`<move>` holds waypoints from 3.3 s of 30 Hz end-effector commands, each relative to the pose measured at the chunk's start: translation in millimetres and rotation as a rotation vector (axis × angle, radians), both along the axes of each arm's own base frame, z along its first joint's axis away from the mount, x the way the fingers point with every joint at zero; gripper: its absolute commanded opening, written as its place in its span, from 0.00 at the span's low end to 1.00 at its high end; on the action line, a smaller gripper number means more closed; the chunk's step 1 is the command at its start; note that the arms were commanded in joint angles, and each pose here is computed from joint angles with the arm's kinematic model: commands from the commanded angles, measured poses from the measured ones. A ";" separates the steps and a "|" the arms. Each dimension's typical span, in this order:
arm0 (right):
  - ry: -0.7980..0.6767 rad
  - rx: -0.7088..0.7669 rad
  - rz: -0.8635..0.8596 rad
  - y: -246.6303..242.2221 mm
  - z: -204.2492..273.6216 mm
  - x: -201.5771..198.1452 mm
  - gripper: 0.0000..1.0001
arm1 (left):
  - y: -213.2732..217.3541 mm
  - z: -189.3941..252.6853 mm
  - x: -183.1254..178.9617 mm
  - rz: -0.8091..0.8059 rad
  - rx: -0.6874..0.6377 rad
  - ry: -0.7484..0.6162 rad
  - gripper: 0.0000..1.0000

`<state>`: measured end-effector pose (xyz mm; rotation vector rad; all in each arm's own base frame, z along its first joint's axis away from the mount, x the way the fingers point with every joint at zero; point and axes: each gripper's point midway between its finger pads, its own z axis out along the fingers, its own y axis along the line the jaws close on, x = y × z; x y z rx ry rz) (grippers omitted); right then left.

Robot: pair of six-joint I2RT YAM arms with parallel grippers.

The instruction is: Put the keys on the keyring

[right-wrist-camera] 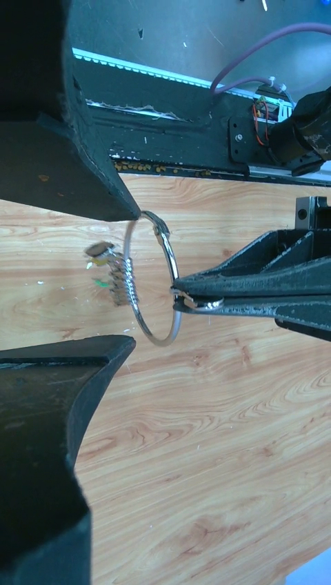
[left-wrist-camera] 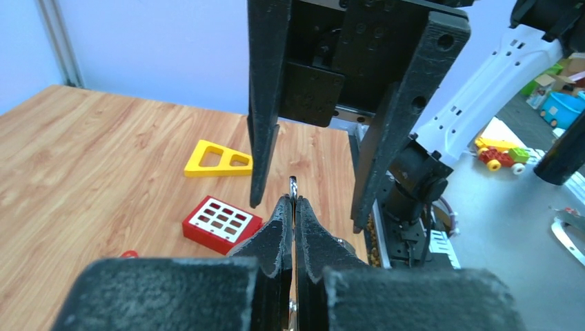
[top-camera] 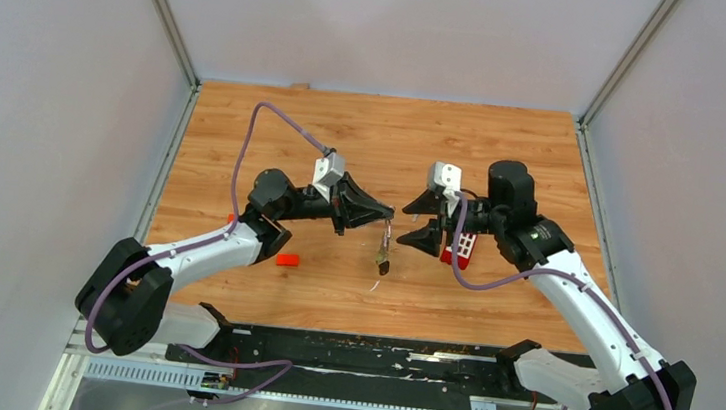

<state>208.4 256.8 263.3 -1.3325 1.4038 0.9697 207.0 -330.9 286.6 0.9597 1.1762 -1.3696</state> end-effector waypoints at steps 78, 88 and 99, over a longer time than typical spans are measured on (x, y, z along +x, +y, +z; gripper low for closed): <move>-0.086 -0.070 -0.183 4.1 1.7 56.1 0.49 | -0.1 -2.2 39.6 0.234 0.113 -0.005 0.00; 0.007 -0.022 -0.029 20.1 1.6 34.5 0.57 | 2.7 -9.2 57.7 0.328 0.148 0.031 0.00; -0.091 -0.026 -0.064 16.3 16.0 48.6 0.49 | 0.6 -8.5 33.0 0.209 0.114 -0.055 0.00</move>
